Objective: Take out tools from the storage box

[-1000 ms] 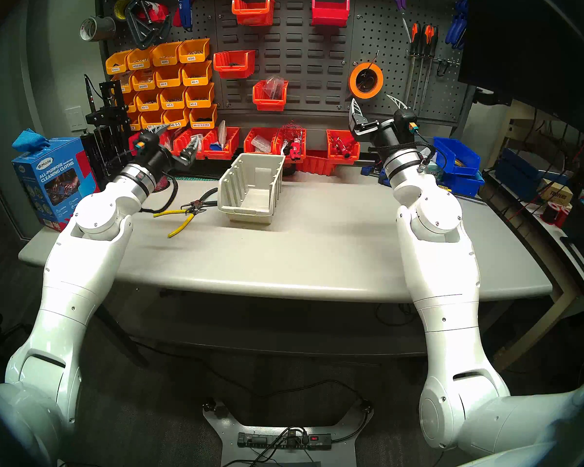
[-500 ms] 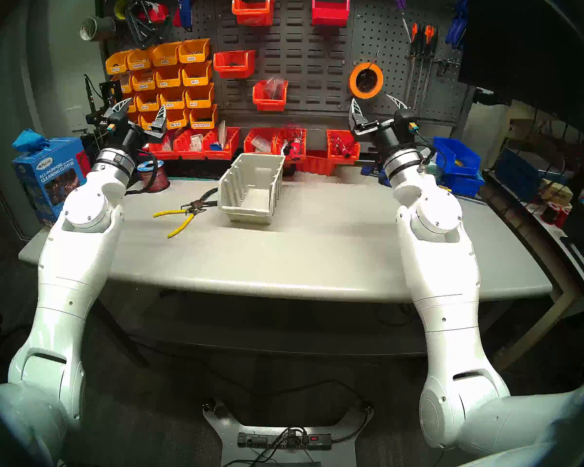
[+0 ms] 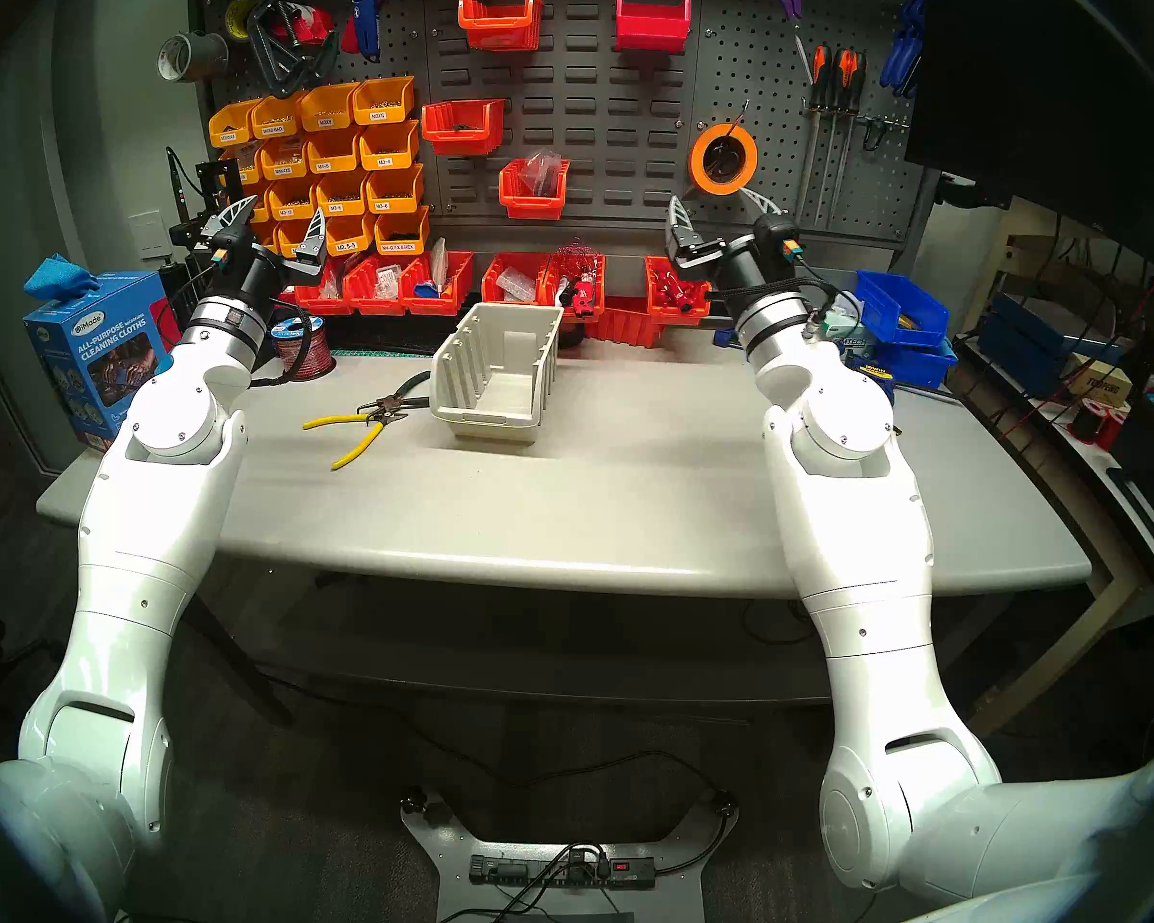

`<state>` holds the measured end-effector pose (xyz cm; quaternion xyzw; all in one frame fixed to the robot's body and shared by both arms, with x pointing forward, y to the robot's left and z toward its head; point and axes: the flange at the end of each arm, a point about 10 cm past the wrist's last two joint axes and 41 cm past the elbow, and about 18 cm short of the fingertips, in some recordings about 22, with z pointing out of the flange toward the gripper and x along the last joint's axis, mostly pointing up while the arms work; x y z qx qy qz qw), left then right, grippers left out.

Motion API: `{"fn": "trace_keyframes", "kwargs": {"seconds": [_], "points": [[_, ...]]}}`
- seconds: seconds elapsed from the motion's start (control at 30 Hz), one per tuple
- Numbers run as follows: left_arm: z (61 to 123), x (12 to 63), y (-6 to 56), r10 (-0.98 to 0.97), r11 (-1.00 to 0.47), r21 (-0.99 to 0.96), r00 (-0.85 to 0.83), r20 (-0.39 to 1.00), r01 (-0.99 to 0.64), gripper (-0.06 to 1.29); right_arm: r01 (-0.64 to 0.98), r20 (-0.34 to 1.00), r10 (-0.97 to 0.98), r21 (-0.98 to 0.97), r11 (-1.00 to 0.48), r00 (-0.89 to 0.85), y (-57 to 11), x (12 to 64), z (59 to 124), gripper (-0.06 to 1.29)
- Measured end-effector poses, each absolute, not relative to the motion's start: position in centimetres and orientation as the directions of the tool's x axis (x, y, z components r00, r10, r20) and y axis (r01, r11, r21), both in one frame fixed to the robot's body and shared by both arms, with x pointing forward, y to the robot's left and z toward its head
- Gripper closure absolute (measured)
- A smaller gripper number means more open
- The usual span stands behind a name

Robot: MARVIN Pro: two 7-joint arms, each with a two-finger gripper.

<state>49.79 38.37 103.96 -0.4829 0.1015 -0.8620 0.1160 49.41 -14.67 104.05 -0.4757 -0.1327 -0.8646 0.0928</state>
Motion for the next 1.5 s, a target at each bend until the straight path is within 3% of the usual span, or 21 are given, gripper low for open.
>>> {"fn": "trace_keyframes", "kwargs": {"seconds": [0.3, 0.5, 0.93, 1.5], "points": [[103.9, 49.8, 38.5, -0.302, -0.952, -0.288, -0.505, 0.809, 0.107, 0.0, 0.427, 0.882, -0.097, 0.125, -0.896, -0.461, -5.8, 47.7, 103.2, -0.02], [104.0, 49.7, 38.5, -0.298, -0.953, -0.284, -0.506, 0.809, 0.107, 0.0, 0.437, 0.916, -0.061, 0.129, -0.89, -0.396, -2.3, 46.0, 102.4, -0.02], [104.0, 49.7, 38.6, -0.29, -0.955, -0.281, -0.509, 0.81, 0.097, 0.0, 0.325, 0.964, 0.069, 0.153, -0.933, -0.256, -0.5, 43.8, 99.8, -0.02], [104.0, 49.7, 38.6, -0.289, -0.955, -0.282, -0.51, 0.81, 0.094, 0.0, 0.272, 0.971, 0.139, 0.19, -0.944, -0.195, 0.6, 43.8, 97.3, -0.02]]}}
